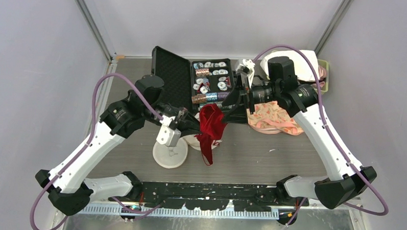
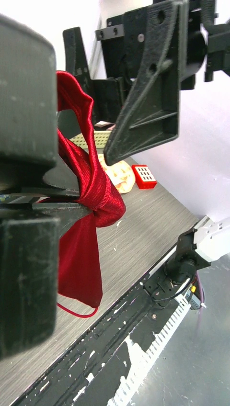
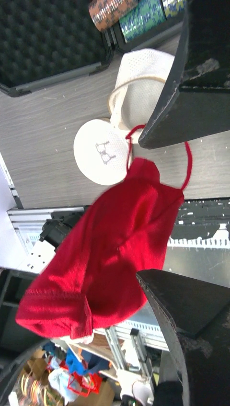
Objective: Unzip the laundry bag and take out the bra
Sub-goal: Place the bra in the bin.
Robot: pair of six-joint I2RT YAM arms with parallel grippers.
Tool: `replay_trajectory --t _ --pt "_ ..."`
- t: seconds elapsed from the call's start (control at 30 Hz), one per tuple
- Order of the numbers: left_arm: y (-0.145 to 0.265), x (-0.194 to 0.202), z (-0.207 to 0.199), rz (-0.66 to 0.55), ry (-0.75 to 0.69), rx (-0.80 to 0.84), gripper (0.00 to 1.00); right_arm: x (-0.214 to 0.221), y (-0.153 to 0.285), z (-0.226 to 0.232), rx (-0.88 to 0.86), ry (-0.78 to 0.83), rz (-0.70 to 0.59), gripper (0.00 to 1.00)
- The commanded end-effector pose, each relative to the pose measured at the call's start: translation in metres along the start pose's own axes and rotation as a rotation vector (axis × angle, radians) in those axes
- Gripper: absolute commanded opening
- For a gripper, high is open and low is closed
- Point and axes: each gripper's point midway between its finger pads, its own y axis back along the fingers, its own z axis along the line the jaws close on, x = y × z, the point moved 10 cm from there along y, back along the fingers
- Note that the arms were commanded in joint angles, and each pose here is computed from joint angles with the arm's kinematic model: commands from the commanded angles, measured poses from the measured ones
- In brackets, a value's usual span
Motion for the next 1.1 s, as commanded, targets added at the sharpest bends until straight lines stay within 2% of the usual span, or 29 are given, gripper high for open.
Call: replay_trajectory --t 0.0,0.2,0.3,0.5,0.7,0.73,0.83,0.9,1.0,1.07 --pt "-0.003 -0.017 -0.007 -0.066 -0.080 0.037 0.00 -0.013 0.001 -0.004 0.006 0.135 -0.005 1.00" --pt "-0.005 -0.016 -0.008 -0.054 -0.105 0.048 0.00 -0.009 -0.020 0.021 -0.113 0.199 0.079 0.99" --pt "-0.004 -0.014 -0.009 -0.040 -0.124 0.050 0.00 -0.005 -0.027 0.028 -0.146 0.207 0.089 0.93" --pt "-0.003 -0.012 -0.011 -0.013 -0.127 0.047 0.00 -0.014 -0.028 0.033 -0.160 0.208 0.068 0.56" --pt "0.003 -0.001 -0.018 0.097 -0.128 0.037 0.00 -0.019 -0.019 0.044 -0.104 0.216 0.042 0.07" --pt "0.004 0.000 -0.019 0.115 -0.113 0.022 0.00 -0.020 -0.017 0.045 -0.075 0.214 0.031 0.02" --pt "0.006 0.008 -0.015 0.175 -0.061 -0.064 0.00 -0.027 -0.013 0.044 0.074 0.169 -0.017 0.01" --pt "0.007 0.014 -0.010 0.226 0.006 -0.142 0.11 -0.035 -0.009 0.042 0.148 0.140 -0.034 0.01" --pt "0.012 0.018 -0.003 0.290 0.088 -0.201 0.36 -0.053 0.000 0.039 0.270 0.098 -0.096 0.01" --pt "0.015 0.021 0.001 0.318 0.150 -0.264 0.46 -0.067 0.011 0.033 0.337 0.042 -0.171 0.01"
